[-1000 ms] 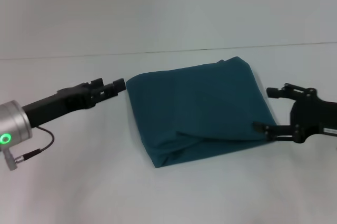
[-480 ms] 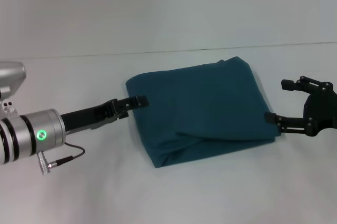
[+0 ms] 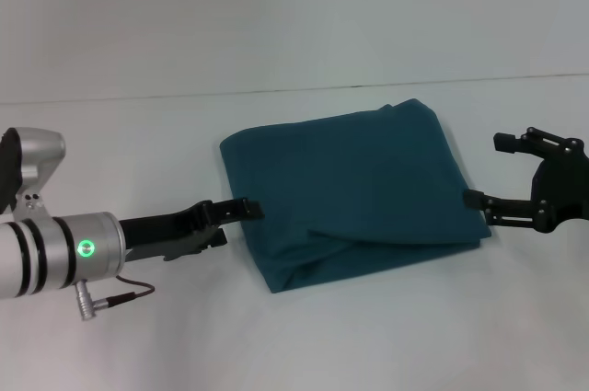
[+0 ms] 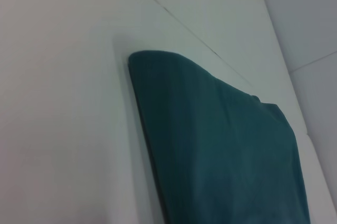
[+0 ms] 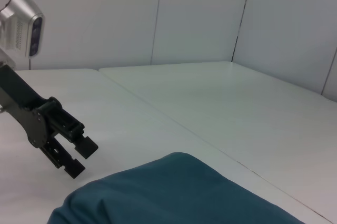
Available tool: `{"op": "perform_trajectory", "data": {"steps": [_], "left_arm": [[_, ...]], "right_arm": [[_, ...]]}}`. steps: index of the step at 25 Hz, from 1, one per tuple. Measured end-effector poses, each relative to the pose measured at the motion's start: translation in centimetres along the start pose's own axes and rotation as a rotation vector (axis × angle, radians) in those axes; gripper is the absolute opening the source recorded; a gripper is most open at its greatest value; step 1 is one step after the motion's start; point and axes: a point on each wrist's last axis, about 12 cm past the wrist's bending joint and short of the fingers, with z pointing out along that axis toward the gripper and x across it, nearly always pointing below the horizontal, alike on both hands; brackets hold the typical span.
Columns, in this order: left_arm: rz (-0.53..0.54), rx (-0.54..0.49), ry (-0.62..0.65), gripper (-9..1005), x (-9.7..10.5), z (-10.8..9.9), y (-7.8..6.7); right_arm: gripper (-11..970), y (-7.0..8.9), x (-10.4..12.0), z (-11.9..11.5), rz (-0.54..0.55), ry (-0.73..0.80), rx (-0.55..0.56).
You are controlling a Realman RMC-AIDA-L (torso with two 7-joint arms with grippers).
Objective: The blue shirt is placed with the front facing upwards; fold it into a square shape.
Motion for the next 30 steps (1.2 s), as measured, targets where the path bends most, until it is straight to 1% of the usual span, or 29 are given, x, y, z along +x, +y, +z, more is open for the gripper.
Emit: {"op": "perform_trajectory", "data": {"steps": [2,7,18,30], "left_arm": [[-0.005,0.000,0.004,875,0.0,0.1,0.0],[-0.009,-0.010,0.023,875,0.0,1.2,-0.5],[-0.003,-0.041,0.043,875,0.4,2.3,-0.7],[0.008,-0.040,0.064,874,0.4,3.0,-1.3]], "right_arm": [[898,0.0,0.0,0.0,-0.002,0.000,0.000],[890,0.1,0.1,0.0,-0.004,-0.002,-0.001],[872,0.2,0.2,-0.1,0.004,-0.004,0.004],[854,0.0,0.1,-0.1,-0.001,-0.005,0.006]]}}
